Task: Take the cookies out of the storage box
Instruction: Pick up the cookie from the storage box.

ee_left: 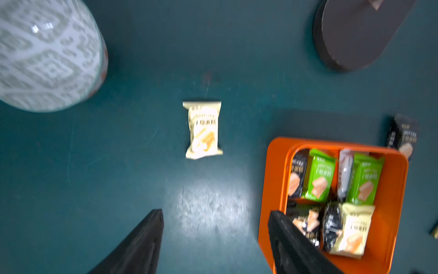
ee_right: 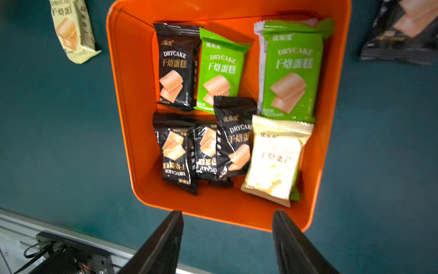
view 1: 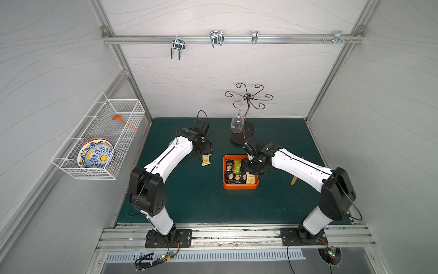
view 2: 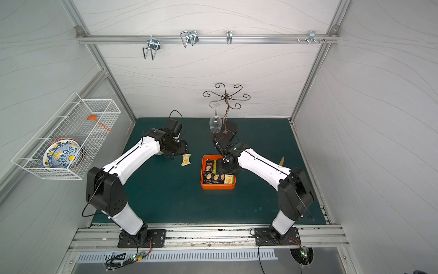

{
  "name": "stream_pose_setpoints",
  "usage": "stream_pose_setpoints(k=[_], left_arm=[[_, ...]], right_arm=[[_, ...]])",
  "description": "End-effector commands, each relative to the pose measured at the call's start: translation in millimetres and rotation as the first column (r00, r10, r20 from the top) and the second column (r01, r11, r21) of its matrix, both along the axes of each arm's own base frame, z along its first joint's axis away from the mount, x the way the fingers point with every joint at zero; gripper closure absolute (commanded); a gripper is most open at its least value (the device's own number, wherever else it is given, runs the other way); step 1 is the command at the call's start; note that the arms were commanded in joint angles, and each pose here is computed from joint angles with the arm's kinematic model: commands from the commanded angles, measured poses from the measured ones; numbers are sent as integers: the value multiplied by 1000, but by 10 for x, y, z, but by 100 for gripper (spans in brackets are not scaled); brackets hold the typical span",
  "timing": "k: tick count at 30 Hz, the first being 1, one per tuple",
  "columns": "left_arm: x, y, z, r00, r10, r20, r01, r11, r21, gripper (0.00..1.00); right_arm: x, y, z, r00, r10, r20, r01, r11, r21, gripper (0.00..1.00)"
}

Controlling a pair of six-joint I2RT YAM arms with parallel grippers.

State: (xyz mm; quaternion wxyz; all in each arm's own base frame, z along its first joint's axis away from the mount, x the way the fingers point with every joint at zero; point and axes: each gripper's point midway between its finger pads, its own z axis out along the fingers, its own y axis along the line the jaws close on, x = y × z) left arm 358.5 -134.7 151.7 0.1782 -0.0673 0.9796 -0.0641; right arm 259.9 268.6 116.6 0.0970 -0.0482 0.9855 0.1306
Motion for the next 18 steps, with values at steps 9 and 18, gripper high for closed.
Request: stream_pose_setpoints(k=[9, 18], left_arm=[[-613, 124, -146, 998, 14, -61, -18, 997, -72, 26], [-631, 178, -104, 999, 14, -49, -17, 998, -65, 26]], right_arm=[[111, 24, -264, 999, -39, -35, 34, 990, -137, 39], [63, 90, -483, 997, -39, -68, 25, 980, -196, 42]])
